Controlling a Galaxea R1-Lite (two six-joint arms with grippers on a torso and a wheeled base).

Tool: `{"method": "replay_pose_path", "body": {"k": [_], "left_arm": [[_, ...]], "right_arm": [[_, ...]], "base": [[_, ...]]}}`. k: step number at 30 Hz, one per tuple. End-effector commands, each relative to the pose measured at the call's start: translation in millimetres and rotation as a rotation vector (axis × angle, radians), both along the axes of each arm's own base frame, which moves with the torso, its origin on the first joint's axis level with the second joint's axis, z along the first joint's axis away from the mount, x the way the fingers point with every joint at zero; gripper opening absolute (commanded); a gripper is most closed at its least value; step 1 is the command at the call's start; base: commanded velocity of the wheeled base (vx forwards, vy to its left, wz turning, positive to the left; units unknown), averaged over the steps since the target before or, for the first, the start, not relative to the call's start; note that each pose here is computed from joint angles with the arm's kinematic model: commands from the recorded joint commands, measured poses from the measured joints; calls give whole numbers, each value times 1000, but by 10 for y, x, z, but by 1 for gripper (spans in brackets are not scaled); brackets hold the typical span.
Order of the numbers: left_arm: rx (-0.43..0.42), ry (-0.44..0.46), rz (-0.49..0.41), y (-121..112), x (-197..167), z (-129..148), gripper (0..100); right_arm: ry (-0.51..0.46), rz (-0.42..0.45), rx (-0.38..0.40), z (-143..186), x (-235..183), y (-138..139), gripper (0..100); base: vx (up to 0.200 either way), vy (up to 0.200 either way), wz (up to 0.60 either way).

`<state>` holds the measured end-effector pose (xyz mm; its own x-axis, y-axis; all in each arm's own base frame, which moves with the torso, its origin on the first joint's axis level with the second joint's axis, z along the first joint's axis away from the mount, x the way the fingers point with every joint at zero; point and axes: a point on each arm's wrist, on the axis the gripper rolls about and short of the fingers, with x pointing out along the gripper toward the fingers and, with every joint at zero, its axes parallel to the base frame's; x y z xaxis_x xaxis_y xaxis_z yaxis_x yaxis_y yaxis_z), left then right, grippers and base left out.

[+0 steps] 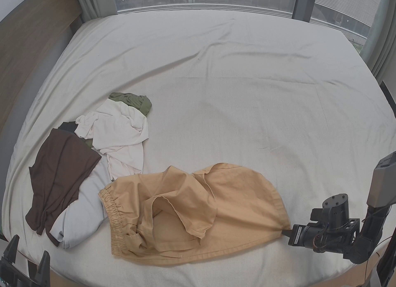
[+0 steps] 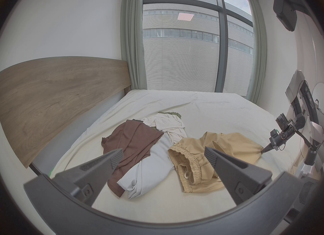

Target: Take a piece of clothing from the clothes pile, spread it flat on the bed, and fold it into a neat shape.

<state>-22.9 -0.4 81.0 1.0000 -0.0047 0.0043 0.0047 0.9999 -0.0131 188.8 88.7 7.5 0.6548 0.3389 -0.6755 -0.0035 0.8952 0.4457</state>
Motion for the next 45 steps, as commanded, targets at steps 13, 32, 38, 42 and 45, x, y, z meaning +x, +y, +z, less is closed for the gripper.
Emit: {"method": "replay_pose_path", "body": {"k": [13, 32, 38, 42, 45], "left_arm": [[1, 1, 0, 0, 1, -52, 100], [2, 1, -1, -1, 1, -52, 100], [7, 1, -8, -1, 1, -52, 100], [16, 3, -11, -2, 1, -54, 100], [9, 3, -11, -1, 1, -54, 100]], "right_arm": [[80, -8, -45, -152, -68, -103, 0], [99, -26, -81, -148, -69, -203, 0], [87, -25, -73, -135, -61, -200, 100], [37, -17, -53, -49, -55, -181, 100], [-124, 2, 16, 251, -75, -131, 100]], "base": [[0, 0, 0], [0, 0, 0], [0, 0, 0], [0, 0, 0], [0, 0, 0]]}}
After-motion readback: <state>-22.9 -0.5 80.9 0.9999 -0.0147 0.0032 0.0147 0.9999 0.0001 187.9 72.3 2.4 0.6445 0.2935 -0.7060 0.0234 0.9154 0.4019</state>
